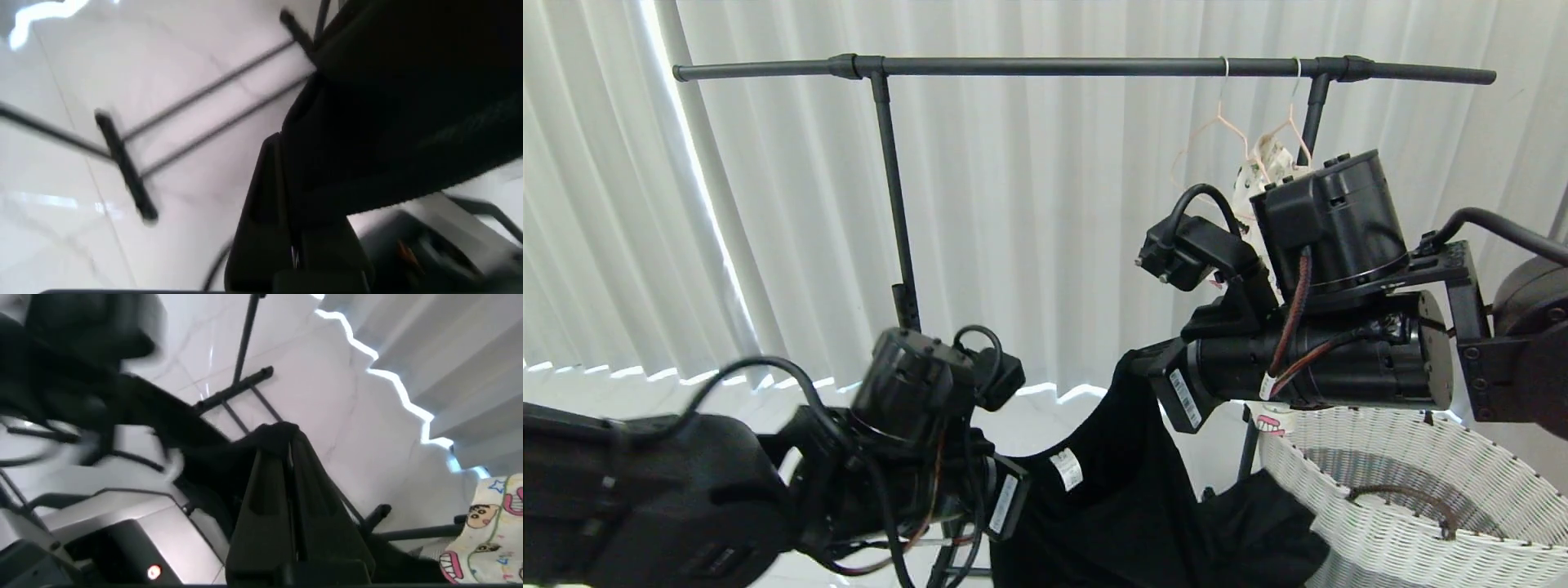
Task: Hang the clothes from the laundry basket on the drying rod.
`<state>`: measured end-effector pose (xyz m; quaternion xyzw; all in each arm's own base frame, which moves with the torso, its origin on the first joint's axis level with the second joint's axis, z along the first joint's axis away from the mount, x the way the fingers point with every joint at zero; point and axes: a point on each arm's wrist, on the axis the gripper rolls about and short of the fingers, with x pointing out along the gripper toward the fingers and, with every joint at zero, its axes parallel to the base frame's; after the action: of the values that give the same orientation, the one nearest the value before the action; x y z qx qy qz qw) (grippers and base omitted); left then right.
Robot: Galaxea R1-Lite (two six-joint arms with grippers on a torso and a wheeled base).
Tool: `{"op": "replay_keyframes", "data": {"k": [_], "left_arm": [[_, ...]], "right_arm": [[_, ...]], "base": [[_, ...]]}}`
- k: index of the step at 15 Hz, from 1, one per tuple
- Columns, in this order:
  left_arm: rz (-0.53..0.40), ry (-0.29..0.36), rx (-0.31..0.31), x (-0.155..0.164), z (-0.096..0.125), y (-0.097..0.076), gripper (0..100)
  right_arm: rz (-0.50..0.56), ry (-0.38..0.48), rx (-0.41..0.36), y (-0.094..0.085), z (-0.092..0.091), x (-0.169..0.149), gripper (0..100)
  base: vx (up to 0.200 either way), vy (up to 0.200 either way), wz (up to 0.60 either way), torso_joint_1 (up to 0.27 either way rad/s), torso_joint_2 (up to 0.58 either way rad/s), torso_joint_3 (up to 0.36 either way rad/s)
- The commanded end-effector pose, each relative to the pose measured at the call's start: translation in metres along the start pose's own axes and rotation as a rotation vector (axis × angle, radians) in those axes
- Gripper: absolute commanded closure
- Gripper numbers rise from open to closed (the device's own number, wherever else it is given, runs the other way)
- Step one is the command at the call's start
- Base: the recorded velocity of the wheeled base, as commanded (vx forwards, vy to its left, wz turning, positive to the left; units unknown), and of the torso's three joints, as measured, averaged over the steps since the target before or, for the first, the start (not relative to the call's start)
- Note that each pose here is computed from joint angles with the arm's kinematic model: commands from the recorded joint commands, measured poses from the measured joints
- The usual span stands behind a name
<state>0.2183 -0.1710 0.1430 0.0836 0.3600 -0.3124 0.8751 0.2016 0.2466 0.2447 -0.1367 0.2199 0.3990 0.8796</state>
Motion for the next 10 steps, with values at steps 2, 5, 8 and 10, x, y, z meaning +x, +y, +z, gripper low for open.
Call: {"op": "replay_keyframes", "data": {"k": [2,5,8,10], "left_arm": [[-0.019,-0.213,-0.02,-0.101,0.051,-0.003,100],[-0.006,-0.264,0.091,-0.118,0.057,-0.012,100],[0.005,-0.277,0.163,-0.126,0.052,-0.02,100],[-0.023,-0.306,0.228,-0.137,0.046,-0.04,100]], "right_arm": [[-0.087,-0.022,0.056,-0.012,0.004,-0.006,100],[-0.196,-0.057,0.109,-0.04,0.004,-0.048,100],[-0.231,-0.051,0.127,-0.044,-0.009,-0.096,100],[-0.234,-0.083,0.127,-0.04,-0.018,-0.135,100]], "base": [[0.0,0.0,0.0,0.0,0.0,0.0],[0.0,0.0,0.0,0.0,0.0,0.0],[0.0,0.0,0.0,0.0,0.0,0.0],[0.0,0.0,0.0,0.0,0.0,0.0]]}}
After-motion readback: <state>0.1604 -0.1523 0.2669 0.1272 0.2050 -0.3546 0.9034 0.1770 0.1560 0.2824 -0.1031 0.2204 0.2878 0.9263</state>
